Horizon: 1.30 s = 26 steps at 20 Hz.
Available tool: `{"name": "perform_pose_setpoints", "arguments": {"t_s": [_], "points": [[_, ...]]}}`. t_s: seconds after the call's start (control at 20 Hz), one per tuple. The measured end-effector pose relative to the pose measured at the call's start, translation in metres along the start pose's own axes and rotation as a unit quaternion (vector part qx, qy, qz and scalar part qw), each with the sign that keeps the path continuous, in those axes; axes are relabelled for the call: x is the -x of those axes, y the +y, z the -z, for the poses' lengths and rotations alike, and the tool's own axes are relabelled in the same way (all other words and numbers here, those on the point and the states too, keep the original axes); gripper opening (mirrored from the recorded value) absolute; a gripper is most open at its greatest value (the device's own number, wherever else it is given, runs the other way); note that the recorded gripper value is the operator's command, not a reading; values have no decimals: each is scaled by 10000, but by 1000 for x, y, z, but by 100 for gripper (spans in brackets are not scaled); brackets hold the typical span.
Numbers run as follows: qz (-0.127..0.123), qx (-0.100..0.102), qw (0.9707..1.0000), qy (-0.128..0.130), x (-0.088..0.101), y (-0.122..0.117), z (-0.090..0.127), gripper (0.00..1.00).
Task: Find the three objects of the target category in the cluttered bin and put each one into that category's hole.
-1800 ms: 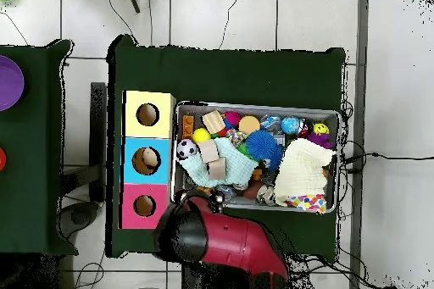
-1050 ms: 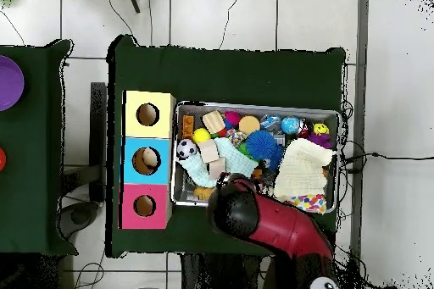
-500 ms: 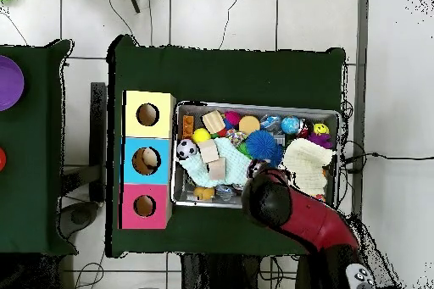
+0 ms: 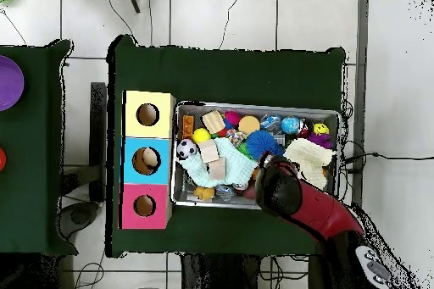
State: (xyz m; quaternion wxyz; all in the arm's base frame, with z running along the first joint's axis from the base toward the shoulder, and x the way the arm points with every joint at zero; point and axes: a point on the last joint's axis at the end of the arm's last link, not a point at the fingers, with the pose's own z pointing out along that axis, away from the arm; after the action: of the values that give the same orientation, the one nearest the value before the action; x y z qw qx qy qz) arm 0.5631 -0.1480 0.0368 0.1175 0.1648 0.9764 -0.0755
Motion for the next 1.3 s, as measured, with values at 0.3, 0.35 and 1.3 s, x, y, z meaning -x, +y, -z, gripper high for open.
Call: {"name": "perform_pose_setpoints", "arguments": {"t_s": [0.3, 0.35, 1.3], "points": [[-6, 31, 10000, 48, -2, 1, -10, 100], [15, 27, 10000, 31, 0, 3, -8, 100], [324, 233, 9992, 16, 19, 43, 37, 100]]}}
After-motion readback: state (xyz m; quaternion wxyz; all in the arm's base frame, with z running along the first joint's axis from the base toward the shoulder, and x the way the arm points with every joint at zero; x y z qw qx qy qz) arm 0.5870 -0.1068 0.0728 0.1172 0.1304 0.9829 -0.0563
